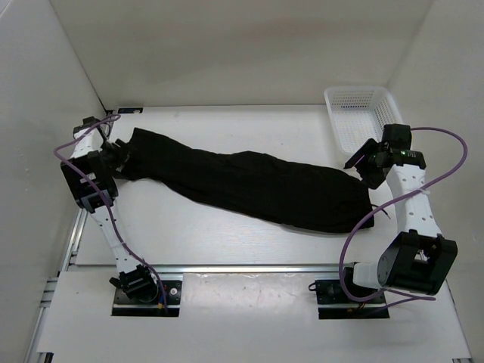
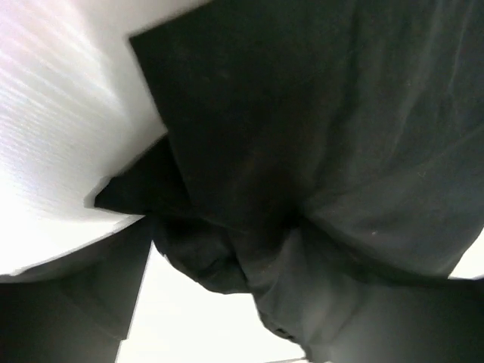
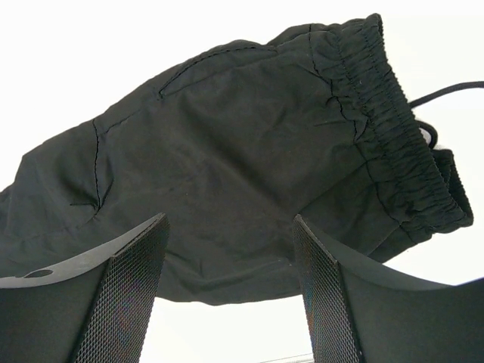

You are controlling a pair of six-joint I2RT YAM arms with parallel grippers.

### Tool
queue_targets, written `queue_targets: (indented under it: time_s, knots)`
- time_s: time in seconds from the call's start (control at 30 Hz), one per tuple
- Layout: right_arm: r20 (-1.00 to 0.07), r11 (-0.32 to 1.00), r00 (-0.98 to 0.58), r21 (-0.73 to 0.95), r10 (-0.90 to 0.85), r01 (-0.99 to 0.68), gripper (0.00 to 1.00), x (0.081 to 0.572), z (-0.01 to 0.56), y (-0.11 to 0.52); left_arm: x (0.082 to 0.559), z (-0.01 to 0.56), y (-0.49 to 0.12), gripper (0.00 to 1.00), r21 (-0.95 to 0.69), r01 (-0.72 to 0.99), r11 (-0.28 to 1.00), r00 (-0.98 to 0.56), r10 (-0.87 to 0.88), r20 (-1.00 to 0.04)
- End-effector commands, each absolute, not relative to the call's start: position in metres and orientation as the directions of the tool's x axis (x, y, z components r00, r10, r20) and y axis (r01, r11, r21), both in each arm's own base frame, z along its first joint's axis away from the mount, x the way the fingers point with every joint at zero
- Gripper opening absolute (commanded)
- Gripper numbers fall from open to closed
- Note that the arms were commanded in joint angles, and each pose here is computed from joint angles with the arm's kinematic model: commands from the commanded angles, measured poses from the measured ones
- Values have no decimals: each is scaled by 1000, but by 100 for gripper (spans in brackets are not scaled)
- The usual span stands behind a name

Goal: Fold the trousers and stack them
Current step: Fold the trousers

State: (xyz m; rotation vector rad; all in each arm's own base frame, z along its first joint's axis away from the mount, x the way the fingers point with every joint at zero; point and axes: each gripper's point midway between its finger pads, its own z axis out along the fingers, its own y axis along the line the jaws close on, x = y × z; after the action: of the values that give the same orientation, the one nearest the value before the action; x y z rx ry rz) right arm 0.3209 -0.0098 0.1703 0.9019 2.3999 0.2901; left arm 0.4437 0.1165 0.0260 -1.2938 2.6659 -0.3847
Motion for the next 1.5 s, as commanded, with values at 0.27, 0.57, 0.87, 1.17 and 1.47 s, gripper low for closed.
queue_targets:
  time_s: [0.27,0.57,0.87,1.17,1.47]
  knots:
    - [-446,769,-627,384,639,511,72,314,181,-7,479,106,169,10,-307,-731,610,-537,-791,-294]
    - [-452,770,-623,387,638,507,72,311,183,-6,493,199,152,10,-301,-587,752,-564,-646,-514]
    - [-446,764,-621,407,644,501,72,305,184,-2,483,264,49,10,-188,-313,931,-673,-357,-648]
    - [-426,757,-626,402,653,516,72,291,172,1,397,189,-144,11,32,-57,998,-865,-33,-501]
    - [-451,764,-618,410,644,498,72,287,179,1,379,234,-170,85,14,-14,1000,-814,-4,-581]
